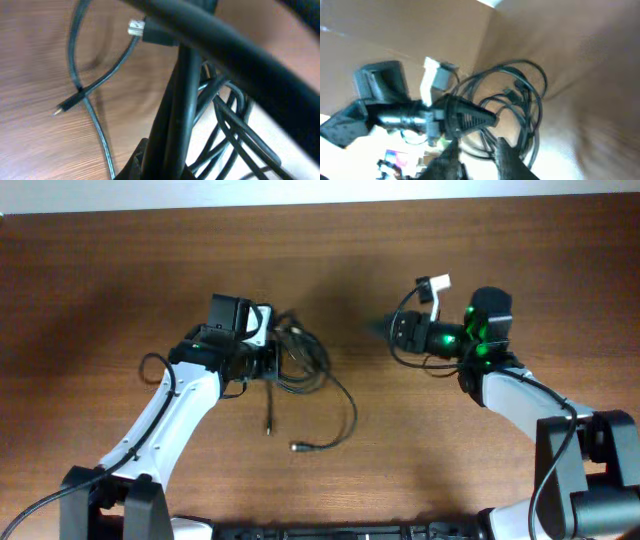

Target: Untangle cables

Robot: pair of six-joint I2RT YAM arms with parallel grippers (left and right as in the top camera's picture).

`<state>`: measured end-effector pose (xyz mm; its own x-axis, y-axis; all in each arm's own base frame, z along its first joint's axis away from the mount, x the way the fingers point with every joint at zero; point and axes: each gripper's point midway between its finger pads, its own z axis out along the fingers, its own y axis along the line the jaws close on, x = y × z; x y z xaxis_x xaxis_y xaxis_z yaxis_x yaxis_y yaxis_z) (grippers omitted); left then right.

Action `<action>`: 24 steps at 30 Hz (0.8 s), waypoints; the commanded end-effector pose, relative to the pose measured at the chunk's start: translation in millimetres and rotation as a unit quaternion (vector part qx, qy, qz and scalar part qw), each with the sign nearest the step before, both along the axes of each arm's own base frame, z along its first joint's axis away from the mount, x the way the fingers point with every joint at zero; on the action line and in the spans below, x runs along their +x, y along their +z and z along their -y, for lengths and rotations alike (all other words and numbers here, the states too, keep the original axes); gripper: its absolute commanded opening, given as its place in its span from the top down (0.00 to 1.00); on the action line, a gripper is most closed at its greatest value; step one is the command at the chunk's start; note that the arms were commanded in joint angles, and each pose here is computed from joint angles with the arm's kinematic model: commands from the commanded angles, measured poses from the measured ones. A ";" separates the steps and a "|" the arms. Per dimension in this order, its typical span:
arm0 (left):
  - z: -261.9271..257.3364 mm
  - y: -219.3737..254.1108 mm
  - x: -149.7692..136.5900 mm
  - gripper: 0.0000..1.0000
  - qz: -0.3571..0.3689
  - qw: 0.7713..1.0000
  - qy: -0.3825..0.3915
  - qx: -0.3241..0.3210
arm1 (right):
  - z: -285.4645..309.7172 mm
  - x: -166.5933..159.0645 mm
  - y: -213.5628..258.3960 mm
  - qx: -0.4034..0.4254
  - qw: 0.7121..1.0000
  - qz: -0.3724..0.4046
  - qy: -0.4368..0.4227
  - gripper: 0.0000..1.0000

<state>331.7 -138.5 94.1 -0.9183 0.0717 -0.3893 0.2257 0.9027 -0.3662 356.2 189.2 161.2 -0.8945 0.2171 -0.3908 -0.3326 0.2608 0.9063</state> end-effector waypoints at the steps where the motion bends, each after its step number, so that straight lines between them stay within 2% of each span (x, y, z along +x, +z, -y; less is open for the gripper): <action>1: 61.7 40.3 -37.2 1.00 0.060 0.955 -0.239 -0.163 | -7.7 -10.4 -7.9 -0.054 0.990 0.126 0.043 0.65; 5: 63.2 40.4 -49.2 1.00 0.056 0.947 -0.268 -0.171 | -8.4 -8.7 -4.0 -0.060 0.984 0.163 0.047 0.60; 9: 73.3 54.1 -59.5 1.00 0.064 0.927 -0.298 -0.219 | -14.0 -3.6 -11.0 -0.097 0.973 0.208 0.039 0.56; 15: 73.8 55.1 -67.6 1.00 0.035 0.928 -0.287 -0.235 | -21.7 8.1 -18.9 -0.147 0.962 0.231 0.007 0.55; 17: 77.2 61.3 -70.7 1.00 0.034 0.921 -0.292 -0.256 | -25.7 9.7 -25.4 -0.165 0.960 0.224 -0.003 0.55; 20: 82.8 73.5 -76.5 1.00 0.033 0.906 -0.301 -0.294 | -27.9 15.5 -53.9 -0.252 0.945 0.207 -0.038 0.55; 22: 87.6 85.7 -83.0 1.00 0.030 0.890 -0.310 -0.332 | -7.7 29.2 -72.9 -0.328 0.922 0.183 -0.098 0.55; 24: 88.9 89.0 -88.8 1.00 0.017 0.885 -0.310 -0.346 | 28.9 42.2 -88.7 -0.400 0.889 0.151 -0.166 0.55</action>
